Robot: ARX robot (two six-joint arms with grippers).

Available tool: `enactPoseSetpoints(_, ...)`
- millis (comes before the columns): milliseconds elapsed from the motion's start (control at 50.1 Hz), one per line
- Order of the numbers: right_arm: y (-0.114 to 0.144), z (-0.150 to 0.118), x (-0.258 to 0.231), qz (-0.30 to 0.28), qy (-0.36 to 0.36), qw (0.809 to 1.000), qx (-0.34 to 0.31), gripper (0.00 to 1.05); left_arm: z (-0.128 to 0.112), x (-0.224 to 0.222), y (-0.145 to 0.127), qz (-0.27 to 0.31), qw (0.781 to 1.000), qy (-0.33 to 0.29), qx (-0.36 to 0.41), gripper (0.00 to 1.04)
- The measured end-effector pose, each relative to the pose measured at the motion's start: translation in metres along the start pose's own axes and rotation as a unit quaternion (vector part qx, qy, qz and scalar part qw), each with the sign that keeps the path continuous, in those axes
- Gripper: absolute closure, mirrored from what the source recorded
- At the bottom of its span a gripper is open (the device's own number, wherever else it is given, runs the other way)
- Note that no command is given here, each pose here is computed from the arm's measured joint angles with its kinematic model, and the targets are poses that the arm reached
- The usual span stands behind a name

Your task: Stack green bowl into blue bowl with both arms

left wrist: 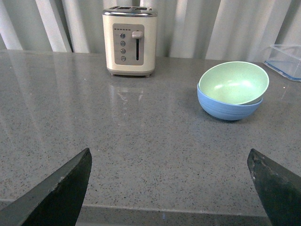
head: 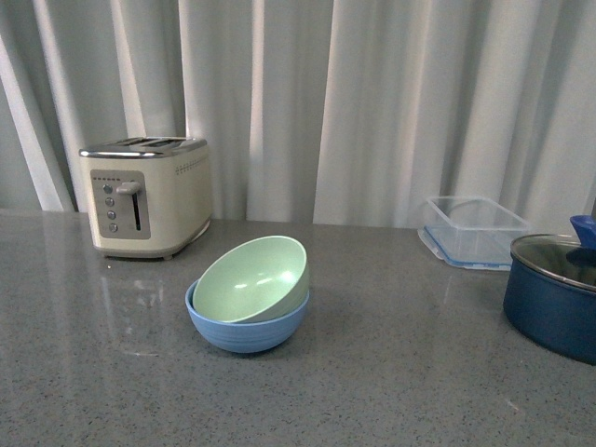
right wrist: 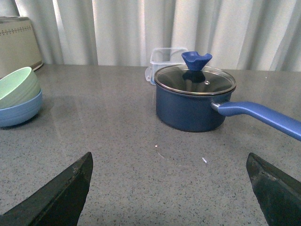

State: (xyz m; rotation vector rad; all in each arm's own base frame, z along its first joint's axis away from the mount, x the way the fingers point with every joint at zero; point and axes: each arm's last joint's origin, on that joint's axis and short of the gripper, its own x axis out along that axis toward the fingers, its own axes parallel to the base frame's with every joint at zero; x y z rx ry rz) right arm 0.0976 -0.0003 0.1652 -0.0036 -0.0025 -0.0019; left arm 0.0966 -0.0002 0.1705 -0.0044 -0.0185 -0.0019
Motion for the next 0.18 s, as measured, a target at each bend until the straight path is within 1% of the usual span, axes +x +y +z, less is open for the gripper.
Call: enactPoseSetpoints(180,0.0,0.0,0.0,0.0,0.0,1.0,0.0,0.1,0.0,0.0,0.0,0.0,1.0,0.0,0.0,0.07)
